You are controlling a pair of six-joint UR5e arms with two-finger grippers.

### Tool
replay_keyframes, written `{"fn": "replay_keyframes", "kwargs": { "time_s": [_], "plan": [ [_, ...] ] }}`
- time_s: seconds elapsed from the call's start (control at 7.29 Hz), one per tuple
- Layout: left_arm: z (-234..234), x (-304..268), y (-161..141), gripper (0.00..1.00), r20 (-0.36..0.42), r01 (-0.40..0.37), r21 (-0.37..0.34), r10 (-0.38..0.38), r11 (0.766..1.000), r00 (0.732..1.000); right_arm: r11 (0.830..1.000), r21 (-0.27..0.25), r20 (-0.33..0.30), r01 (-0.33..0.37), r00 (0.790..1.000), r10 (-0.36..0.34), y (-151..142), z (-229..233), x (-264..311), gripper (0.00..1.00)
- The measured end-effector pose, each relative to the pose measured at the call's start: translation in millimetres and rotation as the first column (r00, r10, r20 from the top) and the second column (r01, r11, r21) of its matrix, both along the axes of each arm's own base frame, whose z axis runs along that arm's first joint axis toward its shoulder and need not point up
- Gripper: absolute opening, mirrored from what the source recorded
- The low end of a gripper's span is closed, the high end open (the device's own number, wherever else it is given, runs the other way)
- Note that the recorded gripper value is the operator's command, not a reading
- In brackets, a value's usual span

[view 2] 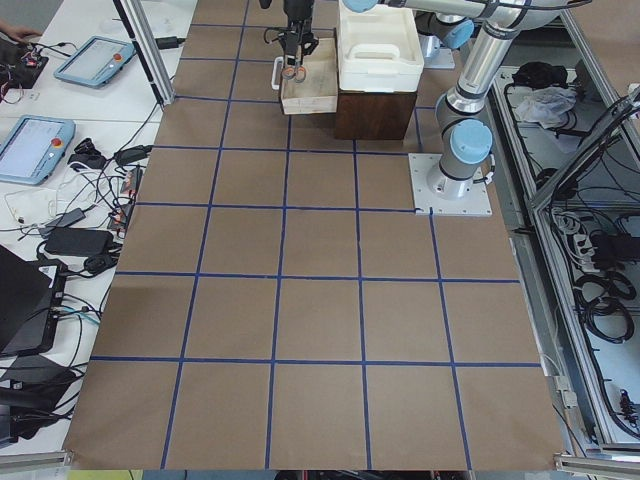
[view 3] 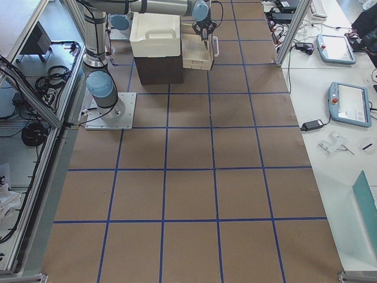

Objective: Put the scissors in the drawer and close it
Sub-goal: 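Swing the held scissors over the open drawer with the right gripper, then lower the scissors into the drawer and open the right gripper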

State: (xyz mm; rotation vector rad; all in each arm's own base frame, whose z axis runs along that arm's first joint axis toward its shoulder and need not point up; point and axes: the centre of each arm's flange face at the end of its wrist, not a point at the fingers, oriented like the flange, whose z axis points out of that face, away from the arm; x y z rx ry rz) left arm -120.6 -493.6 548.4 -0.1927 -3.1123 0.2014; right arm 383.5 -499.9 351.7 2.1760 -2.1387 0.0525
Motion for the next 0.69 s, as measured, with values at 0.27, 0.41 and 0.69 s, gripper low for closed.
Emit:
{"fn": "replay_keyframes", "kwargs": {
  "time_s": [0.27,0.41,0.69],
  "plan": [
    [-0.9,0.0,2.2,1.0,0.0,-0.001,0.001,0.001,1.0,1.0,1.0,0.025,-0.011,-0.017,1.0,0.017,10.0,-3.4,7.8,0.0],
    [-0.8,0.1,2.9,1.0,0.0,-0.001,0.001,0.001,1.0,1.0,0.999,0.03,-0.014,-0.02,1.0,0.02,11.7,-4.0,8.7,0.0],
    [-1.7,0.0,4.0,1.0,-0.001,-0.001,0.002,0.001,1.0,1.0,0.999,0.042,-0.02,-0.024,0.999,0.024,14.8,-5.4,9.6,0.0]
  ]
}}
